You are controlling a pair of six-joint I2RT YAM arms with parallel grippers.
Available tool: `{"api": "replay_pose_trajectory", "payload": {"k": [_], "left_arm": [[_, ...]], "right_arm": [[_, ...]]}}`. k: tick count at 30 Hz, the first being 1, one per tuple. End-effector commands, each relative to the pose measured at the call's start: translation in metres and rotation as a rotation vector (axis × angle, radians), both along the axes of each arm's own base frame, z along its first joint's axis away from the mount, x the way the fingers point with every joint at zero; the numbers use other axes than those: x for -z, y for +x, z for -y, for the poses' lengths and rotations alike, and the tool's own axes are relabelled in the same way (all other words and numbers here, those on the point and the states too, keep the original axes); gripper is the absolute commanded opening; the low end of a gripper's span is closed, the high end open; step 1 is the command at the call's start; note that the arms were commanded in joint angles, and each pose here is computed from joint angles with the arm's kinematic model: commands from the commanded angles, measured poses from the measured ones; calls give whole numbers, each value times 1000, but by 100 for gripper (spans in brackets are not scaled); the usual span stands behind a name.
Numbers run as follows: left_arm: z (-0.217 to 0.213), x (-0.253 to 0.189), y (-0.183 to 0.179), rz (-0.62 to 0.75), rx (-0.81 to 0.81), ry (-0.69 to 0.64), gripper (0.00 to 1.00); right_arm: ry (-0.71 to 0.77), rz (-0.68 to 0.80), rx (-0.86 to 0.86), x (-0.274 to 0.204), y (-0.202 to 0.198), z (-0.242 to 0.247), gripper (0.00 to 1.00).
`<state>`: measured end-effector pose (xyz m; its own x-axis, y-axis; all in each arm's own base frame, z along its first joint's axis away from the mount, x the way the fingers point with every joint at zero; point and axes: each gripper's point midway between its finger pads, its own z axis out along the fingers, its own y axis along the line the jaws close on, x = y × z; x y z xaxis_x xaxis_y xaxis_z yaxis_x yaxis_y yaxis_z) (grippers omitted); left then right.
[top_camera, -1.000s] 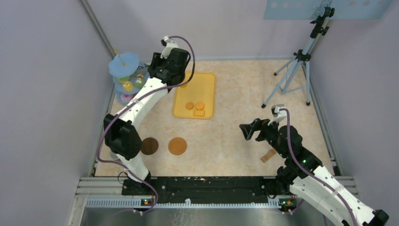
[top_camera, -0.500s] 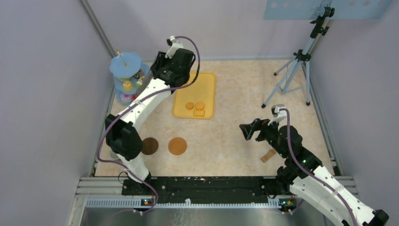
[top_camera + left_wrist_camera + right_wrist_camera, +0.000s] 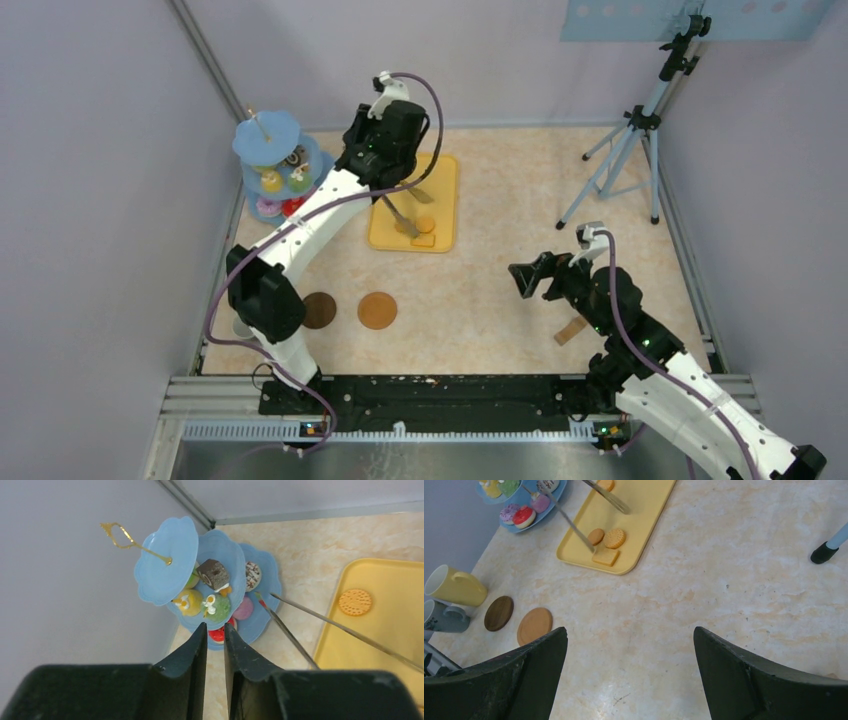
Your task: Serve the afternoon tea
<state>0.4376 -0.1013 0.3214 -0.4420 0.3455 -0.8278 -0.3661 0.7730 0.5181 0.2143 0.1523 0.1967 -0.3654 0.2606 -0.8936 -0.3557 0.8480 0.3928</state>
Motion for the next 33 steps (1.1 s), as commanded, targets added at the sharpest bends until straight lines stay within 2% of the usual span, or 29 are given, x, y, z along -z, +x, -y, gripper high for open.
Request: {"api": "replay_pose_trajectory", "payload": {"k": [1,5,7,9,13,17,21,25,26,29,33], "left_arm": [[21,-2,10,22,69,-102,23],[51,22,19,-49,192,-197,20],[65,32,20,-89,242,-247,21],[81,45,20,-143,319,-293,31],[109,77,14,-273,475,-339,65],[104,108,18,-404,531,-382,81],[78,135,24,-464,457,-537,80],[53,169,35,-489,334,-772,63],[50,175,36,-487,289,-809,63],[44,194,41,-438,177,-859,66],[33,216,45,-382,46,-885,60]], "right_arm": [[29,20,2,-6,3,-2,94],[25,15,-1,-5,4,-3,94],[24,12,-1,-4,3,-3,94],[19,10,3,-3,4,-2,94],[11,3,2,-2,3,-2,94],[11,5,7,-2,2,0,94],[18,3,3,0,2,-1,94],[17,-2,4,2,2,-1,94],[21,-1,4,1,2,-1,94],[23,0,-2,-2,1,-2,94],[20,4,10,-7,2,0,94]]}}
